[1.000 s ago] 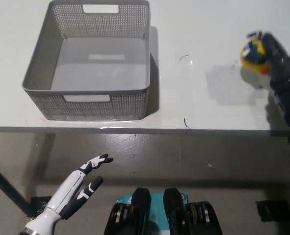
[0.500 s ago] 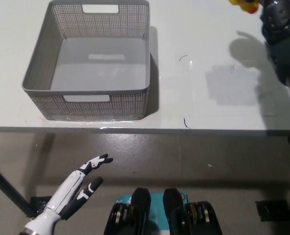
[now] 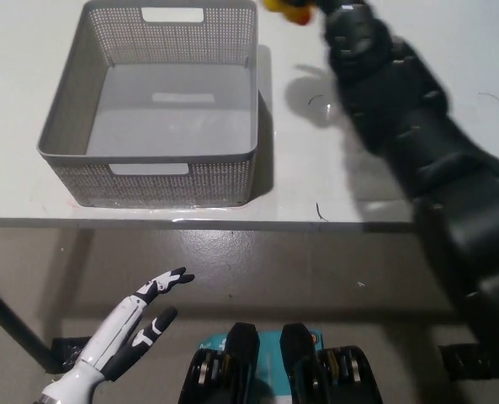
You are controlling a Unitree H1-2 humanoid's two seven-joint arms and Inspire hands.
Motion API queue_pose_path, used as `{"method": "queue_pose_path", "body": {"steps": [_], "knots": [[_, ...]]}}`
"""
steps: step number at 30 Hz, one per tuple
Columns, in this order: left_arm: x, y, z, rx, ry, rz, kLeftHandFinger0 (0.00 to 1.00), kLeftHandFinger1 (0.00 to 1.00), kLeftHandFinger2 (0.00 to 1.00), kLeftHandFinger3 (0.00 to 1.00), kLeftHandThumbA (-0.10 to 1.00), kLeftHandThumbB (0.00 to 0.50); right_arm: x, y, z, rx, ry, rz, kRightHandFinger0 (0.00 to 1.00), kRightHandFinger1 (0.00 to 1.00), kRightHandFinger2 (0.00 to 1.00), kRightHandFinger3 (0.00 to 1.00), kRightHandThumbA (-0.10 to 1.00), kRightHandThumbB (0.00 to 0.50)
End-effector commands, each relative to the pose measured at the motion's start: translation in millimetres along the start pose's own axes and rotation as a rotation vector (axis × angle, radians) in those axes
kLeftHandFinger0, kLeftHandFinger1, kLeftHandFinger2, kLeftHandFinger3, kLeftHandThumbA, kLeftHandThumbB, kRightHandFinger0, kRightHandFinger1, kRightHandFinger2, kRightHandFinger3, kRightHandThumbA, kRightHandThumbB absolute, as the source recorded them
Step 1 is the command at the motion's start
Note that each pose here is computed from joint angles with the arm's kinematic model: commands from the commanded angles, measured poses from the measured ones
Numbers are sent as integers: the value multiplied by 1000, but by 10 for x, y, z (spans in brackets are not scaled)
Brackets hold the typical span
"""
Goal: Use the right hand to pick up a yellow duck toy and place it into a container on the left hand side
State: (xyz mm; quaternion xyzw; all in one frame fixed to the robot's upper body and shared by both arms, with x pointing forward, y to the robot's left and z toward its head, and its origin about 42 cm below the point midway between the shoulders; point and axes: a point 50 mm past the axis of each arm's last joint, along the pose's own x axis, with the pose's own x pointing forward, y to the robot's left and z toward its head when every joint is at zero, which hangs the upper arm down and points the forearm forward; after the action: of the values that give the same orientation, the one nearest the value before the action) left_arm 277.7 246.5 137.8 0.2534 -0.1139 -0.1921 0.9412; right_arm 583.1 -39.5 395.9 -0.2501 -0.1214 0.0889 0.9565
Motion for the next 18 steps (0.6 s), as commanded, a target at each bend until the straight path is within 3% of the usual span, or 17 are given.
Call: {"method": "queue_pose_path", "body": {"steps": [1,4,8,14,15,16,17,18], "knots": [[14,66,59,28,-19,-3,1000,1000,1000,1000,1000,170,54,188,732,53,-152,-13,0,402,756,713,-100,178],[7,76,78,45,-15,-16,1000,1000,1000,1000,1000,152,2,435,790,61,-165,25,0,425,798,768,-100,166],[11,82,106,47,-13,-23,1000,1000,1000,1000,1000,141,-85,752,779,78,-152,80,0,374,767,692,-100,157],[-37,42,97,49,-5,-44,1000,1000,1000,1000,1000,160,-199,1022,536,20,-109,103,31,422,797,756,-100,192],[-38,44,99,43,-6,-43,1000,1000,1000,1000,1000,161,-211,1048,502,-16,-93,98,310,636,924,1000,96,193],[-31,50,99,45,-6,-45,1000,1000,1000,1000,1000,161,-210,1044,483,-36,-91,110,481,774,982,1000,293,231],[-27,53,93,41,-6,-46,1000,1000,1000,1000,1000,162,-204,1034,449,-48,-81,153,758,1000,1000,1000,511,287],[-27,55,89,39,-3,-46,1000,1000,1000,1000,1000,168,-200,1026,422,-67,-73,184,1000,1000,1000,1000,673,326]]}}
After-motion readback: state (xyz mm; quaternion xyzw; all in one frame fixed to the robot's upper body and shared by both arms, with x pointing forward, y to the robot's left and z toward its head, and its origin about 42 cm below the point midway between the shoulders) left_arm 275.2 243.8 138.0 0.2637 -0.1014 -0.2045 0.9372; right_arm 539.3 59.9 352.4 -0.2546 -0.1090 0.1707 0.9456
